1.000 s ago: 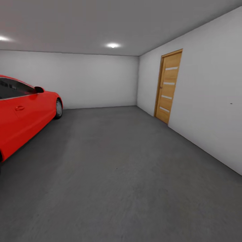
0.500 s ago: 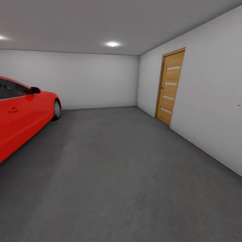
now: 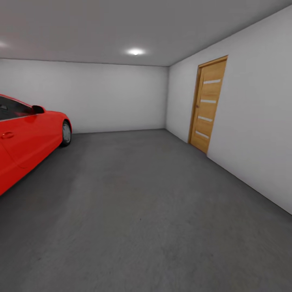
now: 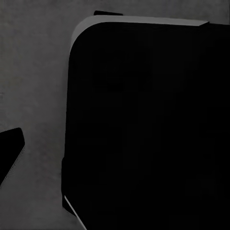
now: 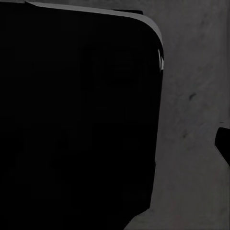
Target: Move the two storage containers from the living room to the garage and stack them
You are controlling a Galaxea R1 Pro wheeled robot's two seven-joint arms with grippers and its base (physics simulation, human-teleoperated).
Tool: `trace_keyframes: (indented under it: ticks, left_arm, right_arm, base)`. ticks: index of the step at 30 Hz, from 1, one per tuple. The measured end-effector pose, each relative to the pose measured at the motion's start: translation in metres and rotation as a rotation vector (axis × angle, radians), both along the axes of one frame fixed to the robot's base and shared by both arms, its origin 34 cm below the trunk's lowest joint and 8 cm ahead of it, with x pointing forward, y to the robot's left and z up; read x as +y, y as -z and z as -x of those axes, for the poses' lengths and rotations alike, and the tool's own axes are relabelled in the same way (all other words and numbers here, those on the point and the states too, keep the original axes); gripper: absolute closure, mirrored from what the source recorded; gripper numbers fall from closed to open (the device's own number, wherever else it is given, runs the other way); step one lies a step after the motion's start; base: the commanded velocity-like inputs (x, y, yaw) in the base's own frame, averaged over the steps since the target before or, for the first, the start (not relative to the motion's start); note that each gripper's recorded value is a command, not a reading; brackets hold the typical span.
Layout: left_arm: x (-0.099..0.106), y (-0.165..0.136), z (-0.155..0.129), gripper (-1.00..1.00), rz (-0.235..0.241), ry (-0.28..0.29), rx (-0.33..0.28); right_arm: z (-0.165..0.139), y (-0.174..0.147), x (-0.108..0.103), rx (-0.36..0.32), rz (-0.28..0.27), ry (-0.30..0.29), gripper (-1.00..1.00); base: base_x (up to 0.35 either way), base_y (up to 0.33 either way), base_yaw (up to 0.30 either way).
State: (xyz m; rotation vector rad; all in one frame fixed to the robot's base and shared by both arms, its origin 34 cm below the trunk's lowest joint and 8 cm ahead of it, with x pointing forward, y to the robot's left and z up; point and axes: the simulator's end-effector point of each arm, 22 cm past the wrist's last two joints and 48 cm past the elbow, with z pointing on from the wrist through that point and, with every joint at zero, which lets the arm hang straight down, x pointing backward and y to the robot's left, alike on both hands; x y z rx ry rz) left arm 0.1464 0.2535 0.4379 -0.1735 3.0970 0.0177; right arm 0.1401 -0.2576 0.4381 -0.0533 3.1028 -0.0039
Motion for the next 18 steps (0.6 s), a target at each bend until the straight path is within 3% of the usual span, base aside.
trace_keyframes:
  ticks: [18]
  left_arm:
    - [0.0009,0.0,0.0005,-1.0,-0.001,-0.02,0.002]
  right_arm:
    - [0.0006,0.0,-0.002,0.003,0.004,-0.003,-1.0]
  base:
    - [0.321,0.0,0.0]
